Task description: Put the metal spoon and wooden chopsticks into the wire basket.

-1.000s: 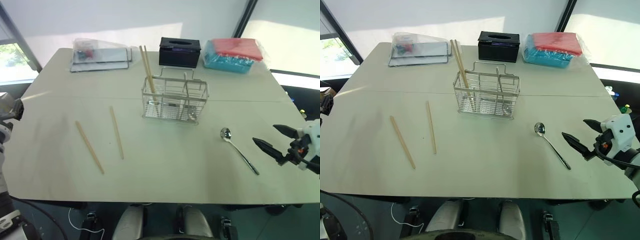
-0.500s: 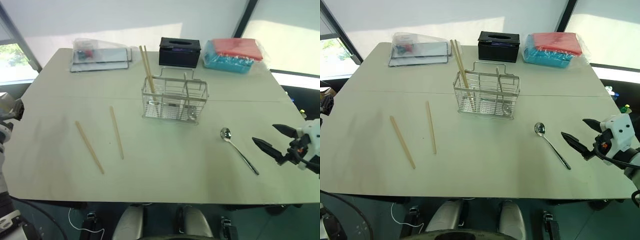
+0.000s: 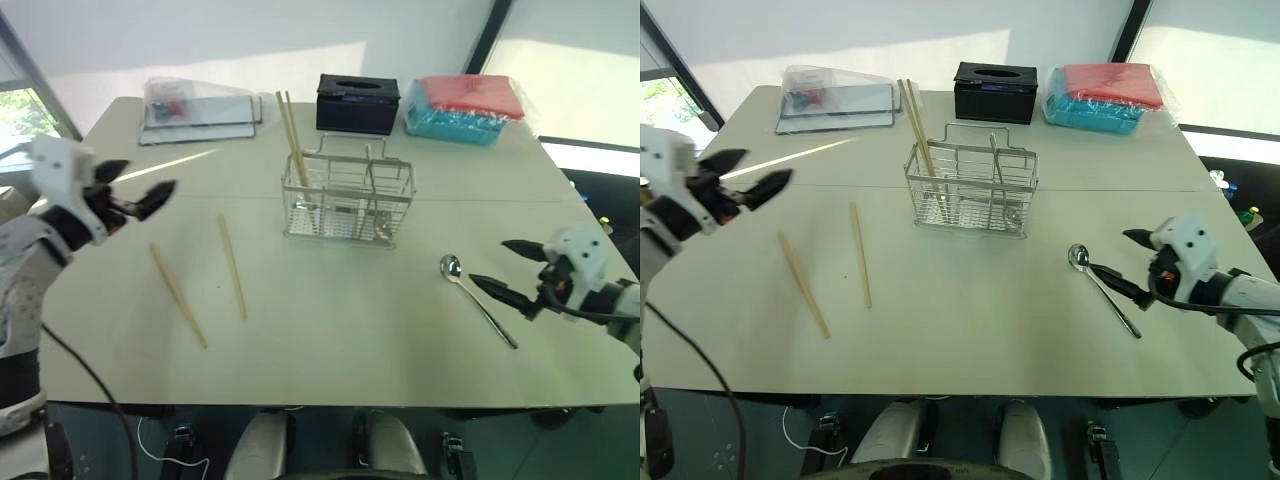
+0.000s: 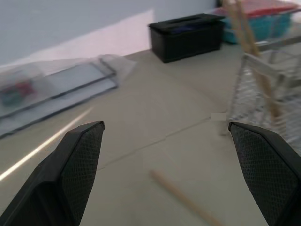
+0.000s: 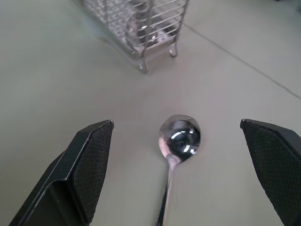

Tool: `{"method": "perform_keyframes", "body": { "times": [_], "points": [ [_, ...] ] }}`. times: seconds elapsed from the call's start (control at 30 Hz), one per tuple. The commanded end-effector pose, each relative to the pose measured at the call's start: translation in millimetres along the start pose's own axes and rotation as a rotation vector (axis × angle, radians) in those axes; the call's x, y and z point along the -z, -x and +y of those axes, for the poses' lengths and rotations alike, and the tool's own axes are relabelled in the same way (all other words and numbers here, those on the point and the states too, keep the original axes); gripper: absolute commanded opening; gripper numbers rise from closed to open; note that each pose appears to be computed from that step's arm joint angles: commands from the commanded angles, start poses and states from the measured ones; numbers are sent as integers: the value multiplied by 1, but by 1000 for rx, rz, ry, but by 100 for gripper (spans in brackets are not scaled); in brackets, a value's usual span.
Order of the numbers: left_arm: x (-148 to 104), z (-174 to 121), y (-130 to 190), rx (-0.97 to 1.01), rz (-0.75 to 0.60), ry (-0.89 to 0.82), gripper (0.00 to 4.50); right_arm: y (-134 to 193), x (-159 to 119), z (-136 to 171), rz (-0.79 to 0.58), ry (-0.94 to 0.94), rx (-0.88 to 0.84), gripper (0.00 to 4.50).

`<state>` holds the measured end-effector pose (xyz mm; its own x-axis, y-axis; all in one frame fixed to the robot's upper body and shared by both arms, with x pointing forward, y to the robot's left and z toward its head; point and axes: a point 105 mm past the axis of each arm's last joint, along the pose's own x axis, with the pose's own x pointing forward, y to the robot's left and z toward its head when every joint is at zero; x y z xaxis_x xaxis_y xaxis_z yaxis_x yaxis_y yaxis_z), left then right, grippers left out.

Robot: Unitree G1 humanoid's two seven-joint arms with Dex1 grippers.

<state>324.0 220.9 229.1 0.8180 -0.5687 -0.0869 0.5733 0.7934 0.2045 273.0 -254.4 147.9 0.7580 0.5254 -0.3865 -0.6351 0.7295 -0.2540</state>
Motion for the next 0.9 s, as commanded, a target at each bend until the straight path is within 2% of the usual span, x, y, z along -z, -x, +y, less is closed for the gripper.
{"method": "perform_keyframes", "body": {
  "times": [0.03,0.17,0.37,0.6,0.73,0.9],
  "points": [
    [-14,-67,-11,422,47,-105,446,-7,-6,8,42,33,-68,450],
    [-15,-90,-15,642,102,-127,446,-14,6,11,107,20,-91,450],
    [-17,-97,-33,756,117,-164,446,-22,27,3,177,-41,-25,450],
    [-22,-96,-38,776,107,-184,446,-30,41,-9,241,-128,86,450],
    [-20,-94,-37,783,114,-187,446,-31,48,-13,328,-189,99,450],
    [-20,-93,-38,777,113,-189,446,-34,44,-9,380,-254,54,450]
  ]
}}
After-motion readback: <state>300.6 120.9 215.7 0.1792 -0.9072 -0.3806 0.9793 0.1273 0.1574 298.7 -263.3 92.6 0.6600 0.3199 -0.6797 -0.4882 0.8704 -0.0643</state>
